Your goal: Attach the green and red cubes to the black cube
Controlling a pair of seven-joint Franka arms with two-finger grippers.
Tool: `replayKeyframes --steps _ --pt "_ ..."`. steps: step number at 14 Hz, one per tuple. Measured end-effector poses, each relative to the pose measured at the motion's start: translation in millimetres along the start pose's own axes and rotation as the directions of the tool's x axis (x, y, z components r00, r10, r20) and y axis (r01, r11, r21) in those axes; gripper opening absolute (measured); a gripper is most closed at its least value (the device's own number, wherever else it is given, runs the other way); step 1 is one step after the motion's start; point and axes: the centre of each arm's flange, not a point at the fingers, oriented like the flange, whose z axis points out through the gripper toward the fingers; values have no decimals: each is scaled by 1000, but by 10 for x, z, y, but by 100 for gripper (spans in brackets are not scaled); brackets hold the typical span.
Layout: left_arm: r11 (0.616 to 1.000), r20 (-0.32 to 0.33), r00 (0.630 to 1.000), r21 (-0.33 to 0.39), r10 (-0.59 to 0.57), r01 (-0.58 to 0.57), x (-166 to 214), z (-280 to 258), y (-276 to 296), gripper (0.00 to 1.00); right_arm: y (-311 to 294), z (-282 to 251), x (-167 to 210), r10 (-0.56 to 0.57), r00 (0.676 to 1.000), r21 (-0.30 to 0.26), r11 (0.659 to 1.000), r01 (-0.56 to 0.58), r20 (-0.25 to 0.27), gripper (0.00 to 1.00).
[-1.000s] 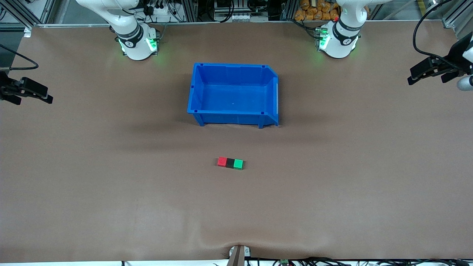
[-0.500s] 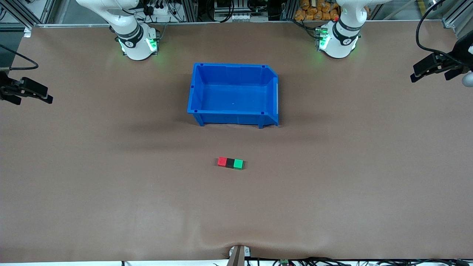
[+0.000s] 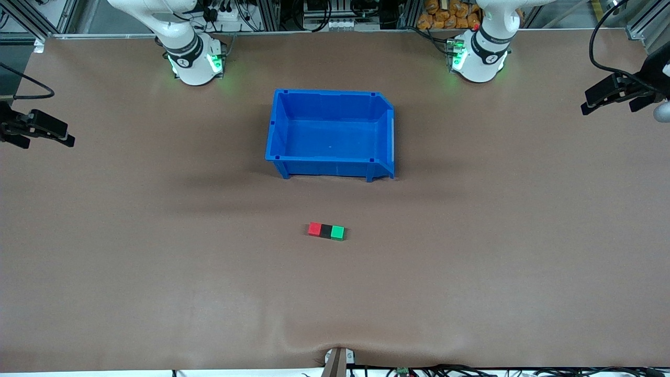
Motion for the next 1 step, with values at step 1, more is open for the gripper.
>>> replayKeyframes --steps 1 --pt "1000 0 1000 0 -2 2 1 1 0 100 0 0 0 0 1000 0 1000 0 0 100"
